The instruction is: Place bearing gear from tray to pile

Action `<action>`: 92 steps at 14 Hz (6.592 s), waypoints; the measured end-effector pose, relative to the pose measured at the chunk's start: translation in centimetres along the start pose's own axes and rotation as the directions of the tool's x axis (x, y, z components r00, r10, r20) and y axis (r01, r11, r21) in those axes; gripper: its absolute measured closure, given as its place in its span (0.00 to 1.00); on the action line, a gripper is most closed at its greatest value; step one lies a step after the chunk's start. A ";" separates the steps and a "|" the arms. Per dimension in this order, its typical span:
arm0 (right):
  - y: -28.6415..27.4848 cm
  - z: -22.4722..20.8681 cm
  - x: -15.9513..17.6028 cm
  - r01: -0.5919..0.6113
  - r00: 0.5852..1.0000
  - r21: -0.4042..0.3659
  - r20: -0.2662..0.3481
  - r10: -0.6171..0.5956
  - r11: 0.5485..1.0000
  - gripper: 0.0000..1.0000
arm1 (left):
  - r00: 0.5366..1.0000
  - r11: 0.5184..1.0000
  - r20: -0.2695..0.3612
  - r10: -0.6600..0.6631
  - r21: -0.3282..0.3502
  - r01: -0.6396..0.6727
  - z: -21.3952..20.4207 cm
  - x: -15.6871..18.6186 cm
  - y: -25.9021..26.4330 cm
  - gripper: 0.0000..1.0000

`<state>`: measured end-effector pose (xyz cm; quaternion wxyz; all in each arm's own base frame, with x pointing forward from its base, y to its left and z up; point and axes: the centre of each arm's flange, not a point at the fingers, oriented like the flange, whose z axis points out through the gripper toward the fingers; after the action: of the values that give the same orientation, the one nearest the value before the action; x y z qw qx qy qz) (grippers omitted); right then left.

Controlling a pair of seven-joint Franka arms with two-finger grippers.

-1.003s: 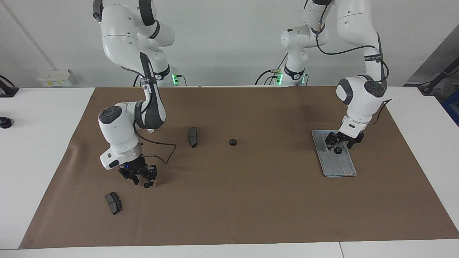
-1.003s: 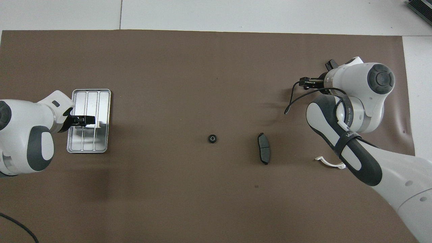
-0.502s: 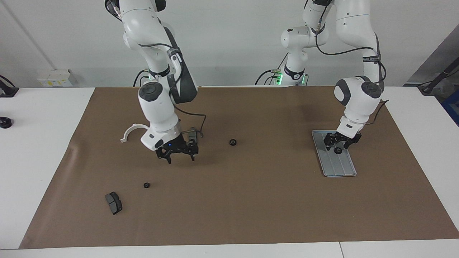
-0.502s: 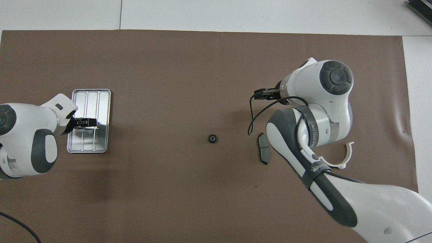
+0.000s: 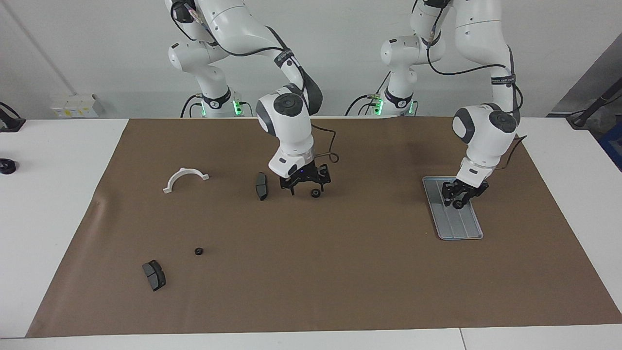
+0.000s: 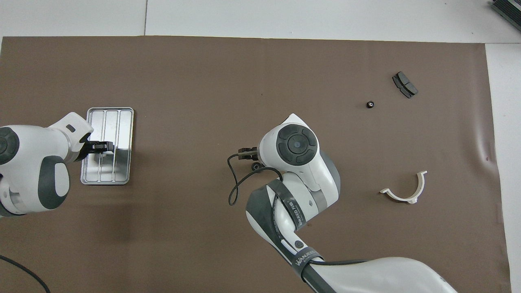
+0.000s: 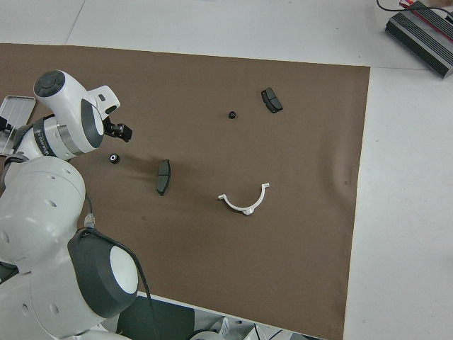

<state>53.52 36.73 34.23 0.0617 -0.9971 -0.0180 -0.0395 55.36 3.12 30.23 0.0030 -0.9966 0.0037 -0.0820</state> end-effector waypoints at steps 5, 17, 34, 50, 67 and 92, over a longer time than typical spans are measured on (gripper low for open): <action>-1.8 4.6 -2.3 0.022 1.000 -0.068 -0.008 -0.022 0.997 0.00 | 1.000 1.000 -0.022 -0.003 0.002 0.003 0.7 0.2 -0.2 0.39; -1.9 5.6 -2.9 0.009 0.999 -0.093 -0.041 -0.012 0.996 0.56 | 0.996 1.000 -0.084 -0.004 0.003 0.005 -2.6 1.6 0.0 0.65; 28.7 -6.7 7.6 -0.065 0.997 -0.164 -0.050 0.057 0.984 0.65 | 0.999 0.987 -0.010 -0.046 -0.152 0.044 -2.4 -5.6 39.5 0.65; 40.7 0.6 8.1 -0.071 0.996 -0.108 -0.069 0.064 0.992 0.50 | 0.999 0.997 0.048 0.005 -0.072 -0.002 -7.9 -1.4 31.6 0.00; 6.1 -5.3 2.7 -0.004 0.998 -0.043 -0.055 0.002 0.999 0.00 | 0.998 0.999 0.041 0.052 -0.013 -0.052 -28.5 6.3 4.3 0.00; -1.7 5.7 -1.9 0.071 0.994 -0.055 -0.077 -0.076 0.996 0.54 | 0.989 0.997 0.125 0.079 -0.017 -0.077 -30.2 3.8 3.2 0.00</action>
<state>52.03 39.10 28.69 0.0350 -0.9947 -0.0512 -0.0817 54.13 -0.25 60.61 0.0002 -0.9989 0.0428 -0.0190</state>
